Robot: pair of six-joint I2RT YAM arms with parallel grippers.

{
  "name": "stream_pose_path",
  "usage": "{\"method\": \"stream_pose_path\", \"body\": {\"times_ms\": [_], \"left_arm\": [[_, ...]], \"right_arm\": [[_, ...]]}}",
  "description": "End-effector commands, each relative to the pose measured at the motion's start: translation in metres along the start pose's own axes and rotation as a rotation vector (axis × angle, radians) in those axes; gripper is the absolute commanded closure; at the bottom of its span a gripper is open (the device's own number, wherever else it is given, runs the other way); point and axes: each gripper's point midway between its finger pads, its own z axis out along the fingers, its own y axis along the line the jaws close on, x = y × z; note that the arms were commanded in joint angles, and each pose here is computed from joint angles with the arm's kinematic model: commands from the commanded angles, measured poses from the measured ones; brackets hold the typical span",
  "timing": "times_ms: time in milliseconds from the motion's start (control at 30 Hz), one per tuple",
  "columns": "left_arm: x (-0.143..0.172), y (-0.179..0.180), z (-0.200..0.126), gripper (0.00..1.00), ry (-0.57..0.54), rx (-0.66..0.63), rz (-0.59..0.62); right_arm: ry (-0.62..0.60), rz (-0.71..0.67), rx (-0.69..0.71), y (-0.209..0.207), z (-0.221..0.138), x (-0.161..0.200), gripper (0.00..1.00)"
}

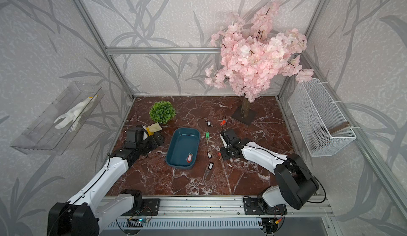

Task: Take the keys out of the storage box
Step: Place the key at the center of the board.

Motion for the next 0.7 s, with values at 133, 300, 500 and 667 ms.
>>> {"method": "stream_pose_path", "body": {"times_ms": [133, 300, 500, 667], "left_arm": [[-0.004, -0.014, -0.006, 0.05, 0.036, 0.041, 0.060], [0.001, -0.014, -0.004, 0.08, 0.066, 0.044, 0.060], [0.009, -0.015, -0.001, 0.13, 0.118, 0.048, 0.070], [0.017, -0.015, 0.007, 0.17, 0.171, 0.047, 0.064]], "right_arm": [[-0.039, 0.057, 0.000, -0.005, 0.011, -0.017, 1.00], [-0.031, 0.079, 0.028, -0.013, 0.017, -0.018, 0.97], [-0.058, 0.094, 0.074, -0.022, 0.013, -0.022, 0.83], [-0.114, 0.087, 0.080, -0.023, 0.004, -0.030, 0.65]]}}
